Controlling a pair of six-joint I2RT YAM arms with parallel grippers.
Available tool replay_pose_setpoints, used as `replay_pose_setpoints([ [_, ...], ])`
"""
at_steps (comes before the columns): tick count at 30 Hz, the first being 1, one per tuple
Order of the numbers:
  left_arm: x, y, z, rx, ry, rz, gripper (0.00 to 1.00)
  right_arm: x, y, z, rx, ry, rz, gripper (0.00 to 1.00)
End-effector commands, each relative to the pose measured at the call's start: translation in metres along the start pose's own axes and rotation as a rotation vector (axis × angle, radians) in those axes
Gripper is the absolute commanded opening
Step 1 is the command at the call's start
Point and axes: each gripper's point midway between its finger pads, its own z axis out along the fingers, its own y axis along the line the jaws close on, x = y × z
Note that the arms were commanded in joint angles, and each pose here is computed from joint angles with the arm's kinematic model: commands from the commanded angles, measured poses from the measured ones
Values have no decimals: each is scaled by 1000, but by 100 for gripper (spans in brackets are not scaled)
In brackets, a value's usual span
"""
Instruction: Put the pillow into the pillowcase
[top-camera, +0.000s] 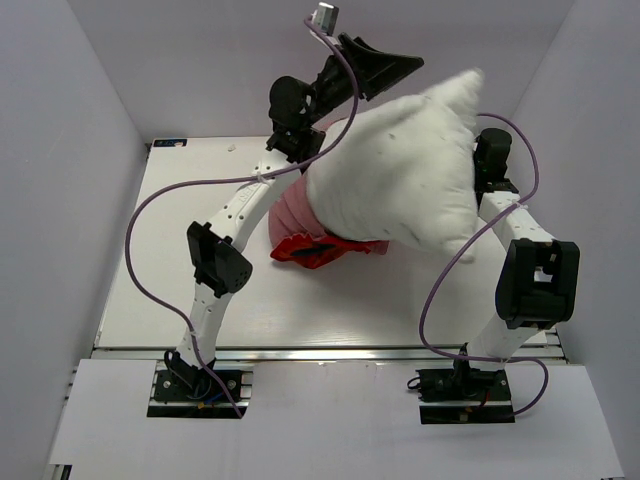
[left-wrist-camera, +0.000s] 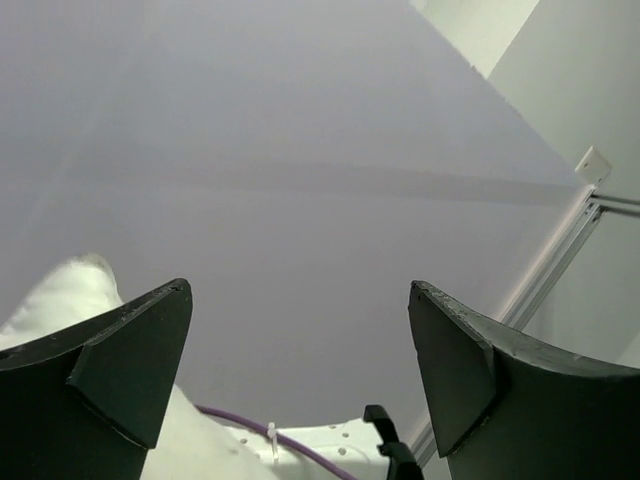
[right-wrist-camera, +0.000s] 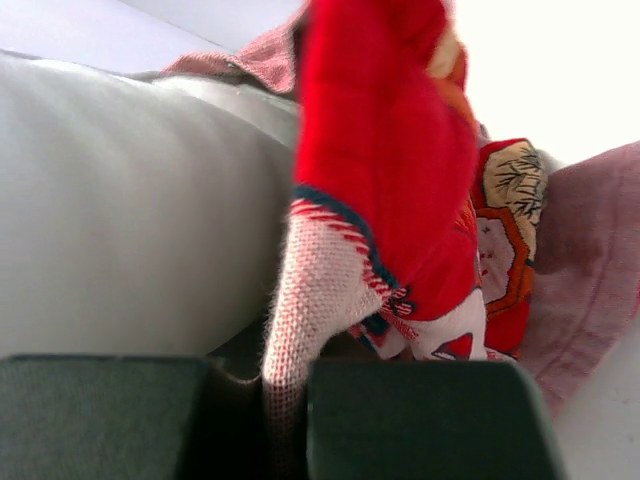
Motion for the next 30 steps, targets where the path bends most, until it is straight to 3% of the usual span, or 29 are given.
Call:
replay_pose_setpoints([
  [1,-53,-101,1,142,-107,89,98,-12,14,0,-24,-34,-71,0],
  [5,-77,-122,-8,128,-131,138,98,-12,14,-1,-24,-36,-72,0],
  [9,-100,-108,-36,-77,-72,195,93,-15,16,-1,-21,-44,-70,0],
  [10,-102,-102,-43,-131,-53,270,91,-15,16,0,-21,-44,-70,0],
  [12,-94,-84,-71,-348,10,262,87,-16,16,0,-20,-47,-68,0],
  [13,-91,-74,-84,-422,54,358,84,-18,17,0,-22,-49,-70,0],
  [14,-80,-44,-113,-620,92,301,82,-19,18,0,-24,-51,-72,0],
  [16,-74,-34,-149,-790,152,383,76,-19,18,1,-25,-49,-71,0],
  [17,-66,-13,-185,-977,180,350,71,-19,18,1,-23,-50,-68,0],
  [18,-58,-2,-207,-1064,214,351,70,-20,19,1,-25,-49,-71,0],
  [21,-29,36,-265,-1272,329,330,73,-19,19,0,-24,-46,-69,0],
  [24,-10,56,-290,-1364,386,339,78,-16,18,-1,-20,-41,-69,0],
  [30,23,87,-293,-1466,513,420,85,-14,16,-2,-13,-41,-65,0],
])
